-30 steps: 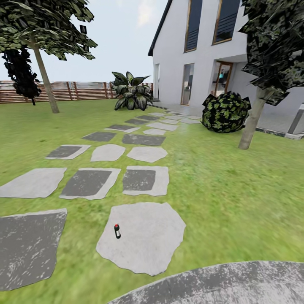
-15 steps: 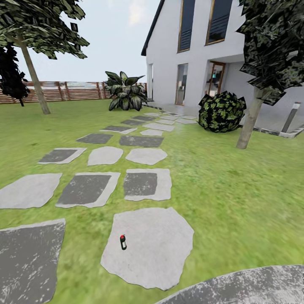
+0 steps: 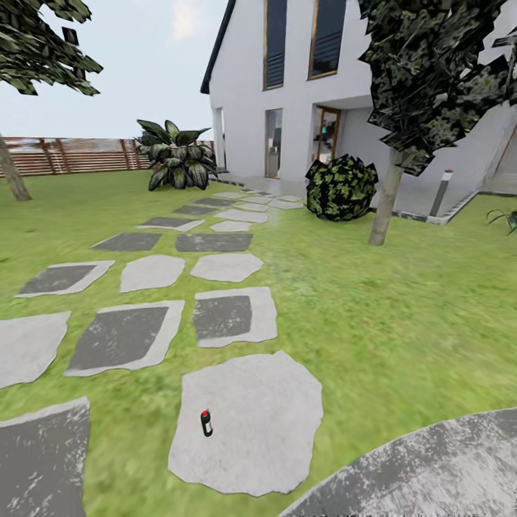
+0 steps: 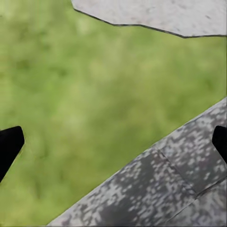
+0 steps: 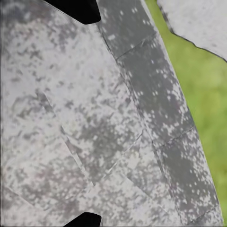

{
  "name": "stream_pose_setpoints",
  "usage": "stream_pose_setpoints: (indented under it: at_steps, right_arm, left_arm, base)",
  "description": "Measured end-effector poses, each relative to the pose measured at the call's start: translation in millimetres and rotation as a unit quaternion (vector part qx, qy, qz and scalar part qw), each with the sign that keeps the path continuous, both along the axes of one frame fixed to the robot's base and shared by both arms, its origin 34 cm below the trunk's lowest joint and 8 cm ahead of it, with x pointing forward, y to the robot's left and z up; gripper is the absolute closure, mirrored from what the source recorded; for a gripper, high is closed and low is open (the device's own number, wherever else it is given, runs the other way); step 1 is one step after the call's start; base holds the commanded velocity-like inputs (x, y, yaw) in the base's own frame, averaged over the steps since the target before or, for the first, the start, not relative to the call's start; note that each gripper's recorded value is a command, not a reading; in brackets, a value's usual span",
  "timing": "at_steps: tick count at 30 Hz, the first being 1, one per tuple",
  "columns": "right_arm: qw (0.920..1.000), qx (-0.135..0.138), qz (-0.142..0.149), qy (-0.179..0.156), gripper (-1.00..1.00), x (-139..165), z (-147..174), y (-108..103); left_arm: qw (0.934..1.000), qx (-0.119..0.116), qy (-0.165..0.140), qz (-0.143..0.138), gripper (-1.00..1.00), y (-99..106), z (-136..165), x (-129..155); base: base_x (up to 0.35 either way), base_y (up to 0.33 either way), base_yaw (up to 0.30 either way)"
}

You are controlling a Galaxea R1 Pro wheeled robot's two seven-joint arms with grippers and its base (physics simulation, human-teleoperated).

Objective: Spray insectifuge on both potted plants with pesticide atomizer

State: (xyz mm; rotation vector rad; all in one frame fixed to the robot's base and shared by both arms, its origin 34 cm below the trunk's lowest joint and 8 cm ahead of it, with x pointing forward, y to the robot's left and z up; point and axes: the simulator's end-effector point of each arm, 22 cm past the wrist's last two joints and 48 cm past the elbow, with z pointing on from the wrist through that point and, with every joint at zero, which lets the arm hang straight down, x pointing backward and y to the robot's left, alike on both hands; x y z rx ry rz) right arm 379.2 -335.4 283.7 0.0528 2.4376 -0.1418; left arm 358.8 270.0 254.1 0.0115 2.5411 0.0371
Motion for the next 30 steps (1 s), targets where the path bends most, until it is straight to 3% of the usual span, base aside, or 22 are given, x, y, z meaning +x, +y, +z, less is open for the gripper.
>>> stream_pose_setpoints:
  at_steps: [13, 19, 22, 24, 26, 30]
  right_arm:
    - [1.0000, 0.000, -0.001, 0.000, -1.00, 0, 0, -1]
    - [1.0000, -0.001, -0.003, -0.005, -1.00, 4, 3, -2]
    - [0.9999, -0.003, -0.002, -0.013, -1.00, 9, 7, -3]
    - [0.9995, -0.006, 0.001, -0.032, -1.00, 25, 18, -4]
    - [0.9962, -0.015, 0.007, -0.086, -1.00, 65, 53, -9]
    - [0.9871, -0.024, 0.014, -0.158, -1.00, 113, 105, -11]
  left_arm:
    - [1.0000, 0.000, -0.004, 0.000, -1.00, 0, 2, 5]
    - [0.9997, 0.000, -0.023, -0.003, -1.00, -2, 10, 28]
    - [0.9989, 0.000, -0.047, -0.006, -1.00, -3, 22, 60]
    - [0.9979, 0.000, -0.065, -0.008, -1.00, -4, 33, 86]
    - [0.9958, -0.001, -0.091, -0.011, -1.00, -5, 50, 126]
    - [0.9935, -0.002, -0.113, -0.014, -1.00, -6, 67, 160]
  base:
    - [0.000, 0.307, -0.298]
    - [0.000, 0.125, -0.099]
    - [0.000, 0.018, -0.014]
    - [0.000, 0.005, -0.004]
    - [0.000, 0.002, -0.001]
    - [0.000, 0.000, 0.000]
